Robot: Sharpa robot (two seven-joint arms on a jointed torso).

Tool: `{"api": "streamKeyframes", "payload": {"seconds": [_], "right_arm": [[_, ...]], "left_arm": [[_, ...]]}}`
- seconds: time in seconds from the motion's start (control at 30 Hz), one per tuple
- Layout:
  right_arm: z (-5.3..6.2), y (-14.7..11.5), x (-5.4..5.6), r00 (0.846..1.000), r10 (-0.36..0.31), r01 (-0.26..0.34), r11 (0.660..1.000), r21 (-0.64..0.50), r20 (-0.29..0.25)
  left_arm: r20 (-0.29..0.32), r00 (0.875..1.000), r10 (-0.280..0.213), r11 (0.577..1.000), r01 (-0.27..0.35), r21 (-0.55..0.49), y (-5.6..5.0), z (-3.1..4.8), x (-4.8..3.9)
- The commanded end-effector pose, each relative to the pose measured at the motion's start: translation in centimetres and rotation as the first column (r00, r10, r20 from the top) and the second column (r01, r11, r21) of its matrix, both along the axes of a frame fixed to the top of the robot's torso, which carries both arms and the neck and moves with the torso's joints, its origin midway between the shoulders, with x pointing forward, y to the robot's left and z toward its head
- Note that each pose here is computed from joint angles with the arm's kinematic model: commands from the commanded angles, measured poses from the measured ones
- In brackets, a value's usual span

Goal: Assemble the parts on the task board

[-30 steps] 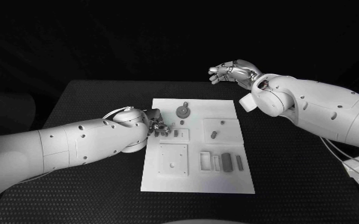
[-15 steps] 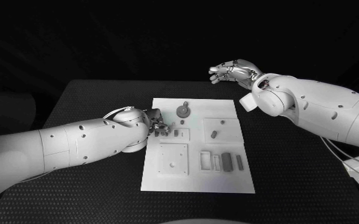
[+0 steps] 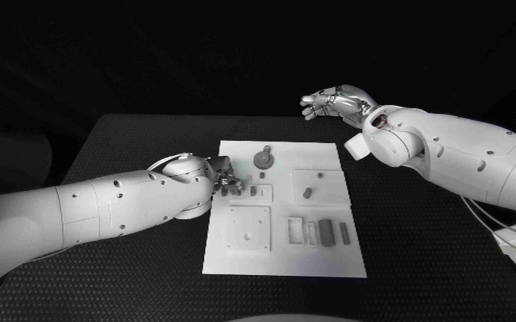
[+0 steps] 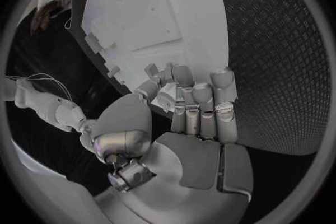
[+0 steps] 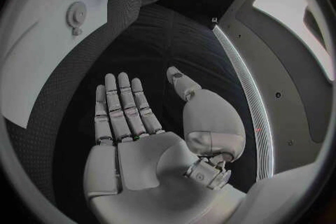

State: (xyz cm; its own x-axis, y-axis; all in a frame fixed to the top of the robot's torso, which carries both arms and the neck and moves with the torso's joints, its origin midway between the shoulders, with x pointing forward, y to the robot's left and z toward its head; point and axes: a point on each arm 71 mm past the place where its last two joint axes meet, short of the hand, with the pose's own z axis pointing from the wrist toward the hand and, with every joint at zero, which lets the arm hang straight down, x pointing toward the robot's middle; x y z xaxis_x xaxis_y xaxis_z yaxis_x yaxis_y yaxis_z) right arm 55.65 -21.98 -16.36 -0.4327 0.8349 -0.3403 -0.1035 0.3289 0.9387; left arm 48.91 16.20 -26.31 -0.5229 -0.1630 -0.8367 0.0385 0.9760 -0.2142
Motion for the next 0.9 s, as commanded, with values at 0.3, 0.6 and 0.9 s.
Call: {"api": "streamKeyframes", "payload": {"seconds": [0.3,0.6,0.9], "right_arm": [[0.02,0.09,-0.07,1.0,0.013,-0.013,1.0,0.005,0.003],[0.02,0.1,-0.06,1.0,0.014,-0.014,1.0,0.005,0.003],[0.02,0.07,-0.06,1.0,0.014,-0.014,1.0,0.005,0.002]], "left_arm": [[-0.004,1.0,-0.01,1.0,0.01,0.023,-0.11,-0.04,-0.08],[0.001,1.0,-0.01,1.0,0.01,0.018,-0.18,-0.01,-0.06],[0.011,1.0,-0.009,1.0,0.009,0.009,-0.23,0.06,-0.04]]}}
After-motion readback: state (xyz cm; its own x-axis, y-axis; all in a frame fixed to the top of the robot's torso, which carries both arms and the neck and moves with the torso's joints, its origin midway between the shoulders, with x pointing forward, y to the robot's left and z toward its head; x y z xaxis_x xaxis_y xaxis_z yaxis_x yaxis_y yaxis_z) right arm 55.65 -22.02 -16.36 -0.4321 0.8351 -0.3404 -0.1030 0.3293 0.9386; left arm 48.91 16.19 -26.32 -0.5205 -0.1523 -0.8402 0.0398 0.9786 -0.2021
